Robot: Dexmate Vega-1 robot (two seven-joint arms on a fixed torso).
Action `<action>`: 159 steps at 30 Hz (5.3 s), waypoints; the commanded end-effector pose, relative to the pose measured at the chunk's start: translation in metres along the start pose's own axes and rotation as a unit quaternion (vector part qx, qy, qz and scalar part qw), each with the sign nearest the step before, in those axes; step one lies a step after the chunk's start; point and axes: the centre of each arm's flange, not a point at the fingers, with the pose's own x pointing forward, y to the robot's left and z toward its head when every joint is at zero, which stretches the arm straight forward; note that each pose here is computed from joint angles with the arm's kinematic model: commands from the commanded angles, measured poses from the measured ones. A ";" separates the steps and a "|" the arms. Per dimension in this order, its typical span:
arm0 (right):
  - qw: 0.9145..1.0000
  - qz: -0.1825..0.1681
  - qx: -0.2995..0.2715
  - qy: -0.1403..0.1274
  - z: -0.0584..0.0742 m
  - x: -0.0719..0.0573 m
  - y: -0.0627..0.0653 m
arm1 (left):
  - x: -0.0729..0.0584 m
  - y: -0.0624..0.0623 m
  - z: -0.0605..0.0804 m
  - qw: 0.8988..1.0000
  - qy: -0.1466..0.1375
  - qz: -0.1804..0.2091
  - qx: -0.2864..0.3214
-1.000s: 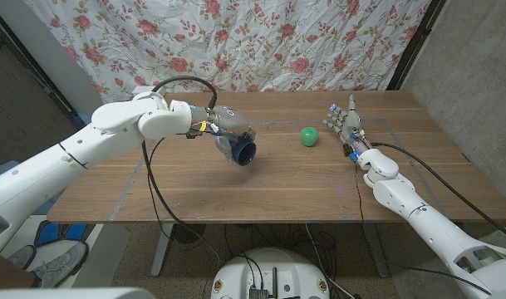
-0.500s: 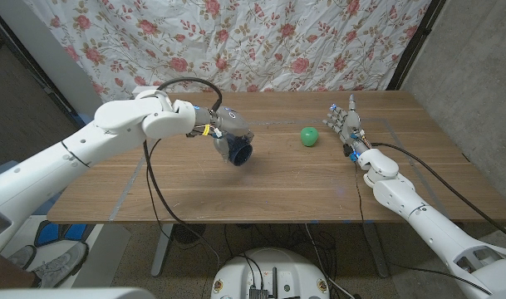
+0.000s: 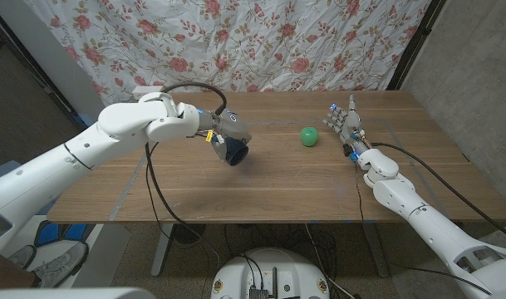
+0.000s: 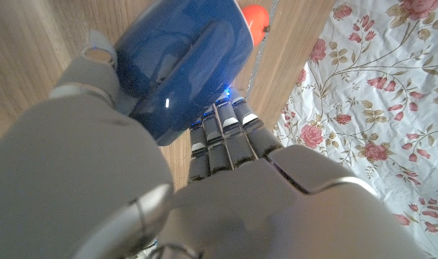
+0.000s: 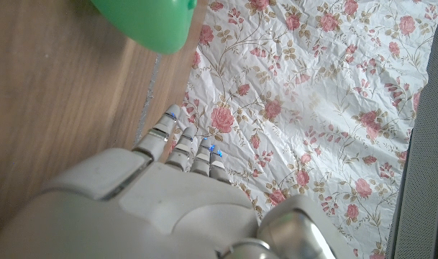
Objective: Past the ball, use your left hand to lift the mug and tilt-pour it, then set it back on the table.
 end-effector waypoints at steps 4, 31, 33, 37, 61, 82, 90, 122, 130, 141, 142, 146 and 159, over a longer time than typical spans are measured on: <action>1.000 0.000 0.000 0.000 0.000 0.000 0.000 | 0.007 -0.004 0.011 0.999 0.003 -0.029 0.044; 1.000 0.000 0.000 0.000 0.000 0.000 0.000 | 0.010 -0.009 0.018 0.995 0.007 -0.051 0.086; 1.000 0.000 0.000 0.000 0.000 0.000 0.000 | 0.011 -0.009 0.017 0.995 0.006 -0.049 0.083; 1.000 0.000 0.000 0.000 0.000 0.000 0.000 | 0.011 -0.008 0.015 0.996 0.009 -0.043 0.074; 1.000 -0.002 0.000 0.000 0.000 0.000 0.000 | -0.009 -0.022 -0.013 0.997 0.043 0.019 -0.061; 1.000 0.000 0.000 0.000 0.000 0.000 0.000 | -0.011 -0.047 -0.026 0.978 0.063 0.065 -0.186; 1.000 0.000 0.000 0.000 0.000 0.000 0.000 | -0.014 -0.053 -0.030 0.968 0.068 0.085 -0.225; 1.000 0.000 0.000 0.000 0.000 0.000 0.000 | -0.010 -0.097 -0.029 0.886 0.075 0.184 -0.419; 1.000 0.000 0.000 0.000 0.000 0.000 0.000 | -0.007 -0.108 -0.023 0.859 0.075 0.206 -0.463; 1.000 0.000 0.000 0.000 0.000 0.000 0.000 | -0.004 -0.123 -0.014 0.827 0.095 0.217 -0.510; 1.000 0.000 0.000 0.000 0.000 0.000 0.000 | -0.004 -0.124 -0.014 0.824 0.095 0.220 -0.513; 1.000 0.000 0.000 0.000 0.000 0.000 0.000 | -0.003 -0.129 -0.011 0.809 0.101 0.230 -0.531; 1.000 -0.002 0.000 0.000 0.000 0.000 0.000 | 0.008 -0.145 0.003 0.755 0.087 0.269 -0.591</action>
